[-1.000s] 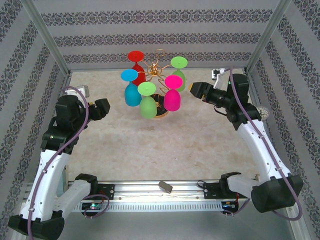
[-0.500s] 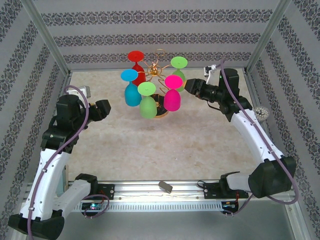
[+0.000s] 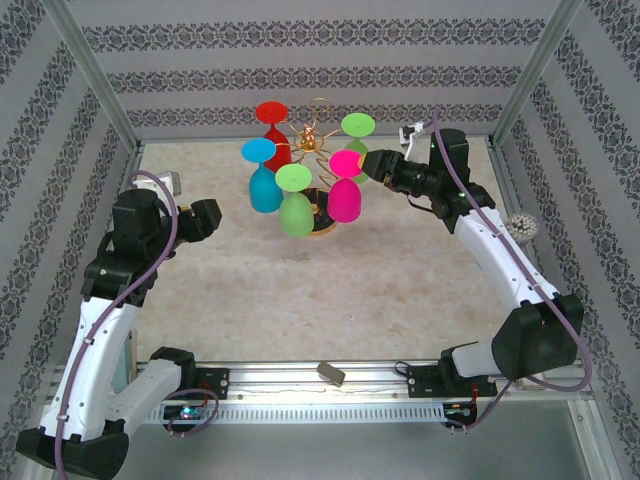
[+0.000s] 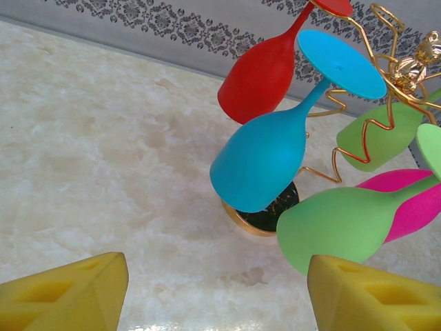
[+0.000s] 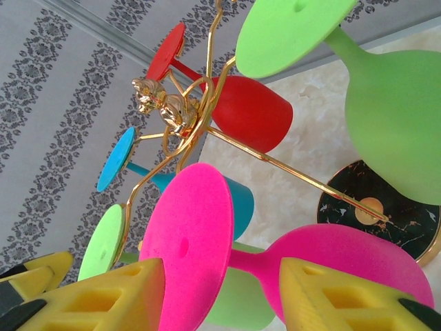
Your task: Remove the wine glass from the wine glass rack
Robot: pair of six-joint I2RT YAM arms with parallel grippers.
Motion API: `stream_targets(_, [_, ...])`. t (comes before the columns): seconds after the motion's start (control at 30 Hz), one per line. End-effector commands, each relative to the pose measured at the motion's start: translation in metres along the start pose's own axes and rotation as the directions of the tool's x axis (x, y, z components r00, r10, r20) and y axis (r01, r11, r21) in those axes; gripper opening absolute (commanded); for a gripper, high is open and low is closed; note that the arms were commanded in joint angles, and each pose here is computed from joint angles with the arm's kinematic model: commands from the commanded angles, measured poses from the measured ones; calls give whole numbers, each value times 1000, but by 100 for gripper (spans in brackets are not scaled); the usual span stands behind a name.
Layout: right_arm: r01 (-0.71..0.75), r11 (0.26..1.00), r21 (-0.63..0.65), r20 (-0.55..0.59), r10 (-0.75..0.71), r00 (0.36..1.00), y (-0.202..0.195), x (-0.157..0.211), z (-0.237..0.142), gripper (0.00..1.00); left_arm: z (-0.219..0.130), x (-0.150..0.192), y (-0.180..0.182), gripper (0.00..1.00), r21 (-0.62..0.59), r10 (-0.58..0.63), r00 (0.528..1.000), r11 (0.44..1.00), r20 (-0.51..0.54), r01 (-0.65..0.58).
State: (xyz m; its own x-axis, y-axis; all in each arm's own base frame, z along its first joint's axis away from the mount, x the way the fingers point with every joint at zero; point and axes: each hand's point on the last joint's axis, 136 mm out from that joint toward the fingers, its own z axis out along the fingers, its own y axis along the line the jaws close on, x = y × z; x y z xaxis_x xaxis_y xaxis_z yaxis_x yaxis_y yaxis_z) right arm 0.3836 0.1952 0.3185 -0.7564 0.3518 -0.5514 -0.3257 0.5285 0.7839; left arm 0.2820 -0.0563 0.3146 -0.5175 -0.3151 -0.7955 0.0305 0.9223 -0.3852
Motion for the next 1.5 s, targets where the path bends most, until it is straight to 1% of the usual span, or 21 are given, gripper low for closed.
stream_targets(0.0, [28,998,-53,9,-28,1000,21,-8,1,47,-10,-10,-6,70,9,37,999,999,36,-38])
stream_targets(0.33, [14,998,-57,-3,-14,1000,19,-8,8,45,-10,-12,-4,70,0,41,998,999,46,-41])
stream_targets(0.57, [4,998,-62,-19,-5,1000,19,-5,12,39,-10,-12,-3,70,-11,44,998,999,49,-43])
stream_targets(0.83, [-3,997,-72,-24,1,1000,22,-4,12,26,-10,-11,-2,70,-12,43,998,999,49,-42])
stream_targets(1.17, [-9,996,-93,-27,7,1000,29,-3,8,21,-12,-13,-1,70,-23,42,997,999,59,-40])
stream_targets(1.3, [-12,994,-105,-30,9,999,33,-3,7,16,-14,-13,0,70,-24,42,997,999,61,-41])
stream_targets(1.47, [-21,993,-113,-37,17,999,35,-3,6,5,-15,-14,1,70,-32,44,997,999,67,-42])
